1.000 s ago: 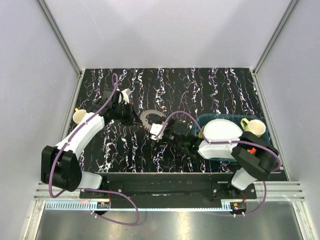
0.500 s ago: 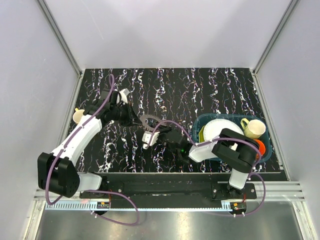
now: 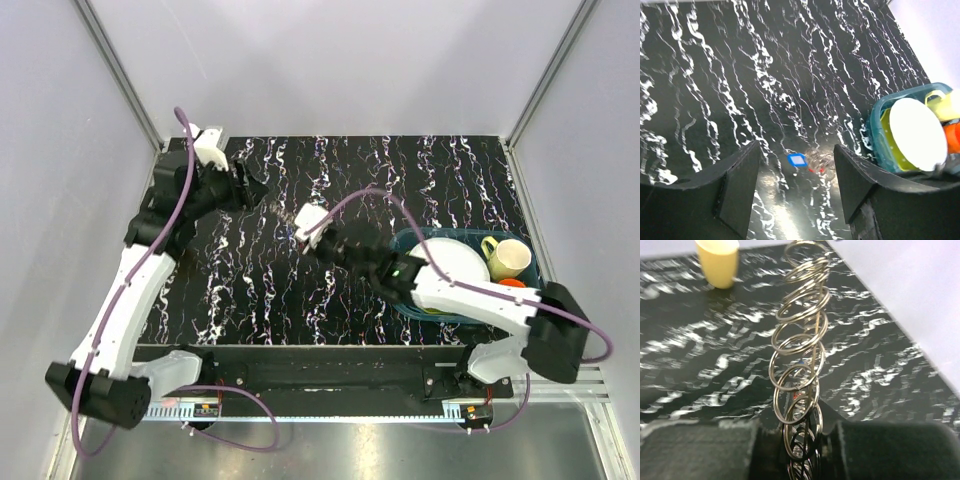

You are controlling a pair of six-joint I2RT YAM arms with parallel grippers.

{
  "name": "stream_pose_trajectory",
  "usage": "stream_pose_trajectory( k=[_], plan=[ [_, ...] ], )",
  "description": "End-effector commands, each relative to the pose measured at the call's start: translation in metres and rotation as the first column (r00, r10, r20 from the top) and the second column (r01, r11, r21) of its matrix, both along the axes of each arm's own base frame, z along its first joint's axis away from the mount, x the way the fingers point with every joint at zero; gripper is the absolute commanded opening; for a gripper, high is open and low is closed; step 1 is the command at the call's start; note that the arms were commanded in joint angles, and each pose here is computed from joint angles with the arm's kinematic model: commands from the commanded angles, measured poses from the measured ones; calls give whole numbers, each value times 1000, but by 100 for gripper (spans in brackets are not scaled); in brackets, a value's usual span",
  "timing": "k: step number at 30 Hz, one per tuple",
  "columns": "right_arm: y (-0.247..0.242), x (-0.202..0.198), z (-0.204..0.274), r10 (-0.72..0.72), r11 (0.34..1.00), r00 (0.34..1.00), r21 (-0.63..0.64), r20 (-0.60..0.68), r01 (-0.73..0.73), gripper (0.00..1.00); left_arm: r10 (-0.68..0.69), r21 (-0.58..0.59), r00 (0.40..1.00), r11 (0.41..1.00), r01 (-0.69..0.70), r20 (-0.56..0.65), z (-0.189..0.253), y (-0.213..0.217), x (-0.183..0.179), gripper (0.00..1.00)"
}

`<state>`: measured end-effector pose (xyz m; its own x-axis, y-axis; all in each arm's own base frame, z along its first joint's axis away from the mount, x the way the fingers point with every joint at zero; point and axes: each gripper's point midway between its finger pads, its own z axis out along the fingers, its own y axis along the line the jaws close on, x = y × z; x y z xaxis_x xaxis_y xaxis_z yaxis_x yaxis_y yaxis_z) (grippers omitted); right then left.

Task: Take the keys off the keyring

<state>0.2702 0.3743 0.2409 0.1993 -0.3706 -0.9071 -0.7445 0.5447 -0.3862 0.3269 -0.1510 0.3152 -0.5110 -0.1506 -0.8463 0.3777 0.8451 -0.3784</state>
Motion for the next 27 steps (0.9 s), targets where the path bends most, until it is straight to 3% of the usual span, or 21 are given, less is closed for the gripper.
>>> stream_pose_trajectory(
  k=[1, 3, 4, 7, 8, 13, 14, 17, 21, 24, 27],
  plan=[
    [-12, -40, 41, 167, 970, 910, 228, -379, -83, 0, -45, 97, 956, 995, 17, 289, 25, 13, -12, 63],
    [-24, -44, 66, 216, 948, 894, 303, -393, -96, 0, -89, 91, 914, 994, 57, 395, 40, 11, -29, 63],
    [-26, -53, 67, 262, 940, 862, 317, -434, -126, 0, -119, 98, 913, 991, 87, 390, 29, 8, -34, 59],
    [-45, -56, 79, 259, 947, 847, 295, -463, -128, 0, -306, 104, 845, 951, 291, 438, 34, -16, -69, 59],
    [-48, -60, 82, 266, 948, 844, 287, -465, -140, 0, -406, 97, 796, 907, 409, 449, 37, -30, -88, 61],
    [-59, -98, 121, 425, 896, 786, 332, -449, -295, 0, -584, 56, 677, 774, 631, 448, 49, -53, -126, 68],
    [-61, -105, 131, 451, 882, 781, 347, -431, -318, 0, -640, 34, 630, 713, 701, 441, 53, -58, -140, 69],
    [-62, -117, 141, 513, 848, 762, 369, -395, -380, 0, -720, -5, 550, 605, 796, 424, 59, -66, -160, 73],
    [-59, -132, 152, 592, 799, 708, 399, -386, -450, 0, -763, -32, 506, 541, 841, 403, 52, -72, -173, 74],
    [-58, -141, 164, 645, 753, 680, 439, -348, -490, 0, -774, -56, 487, 511, 858, 405, 55, -82, -184, 69],
    [-57, -143, 170, 660, 733, 677, 474, -325, -488, 0, -798, -59, 423, 443, 895, 430, 63, -94, -201, 65]
  ],
)
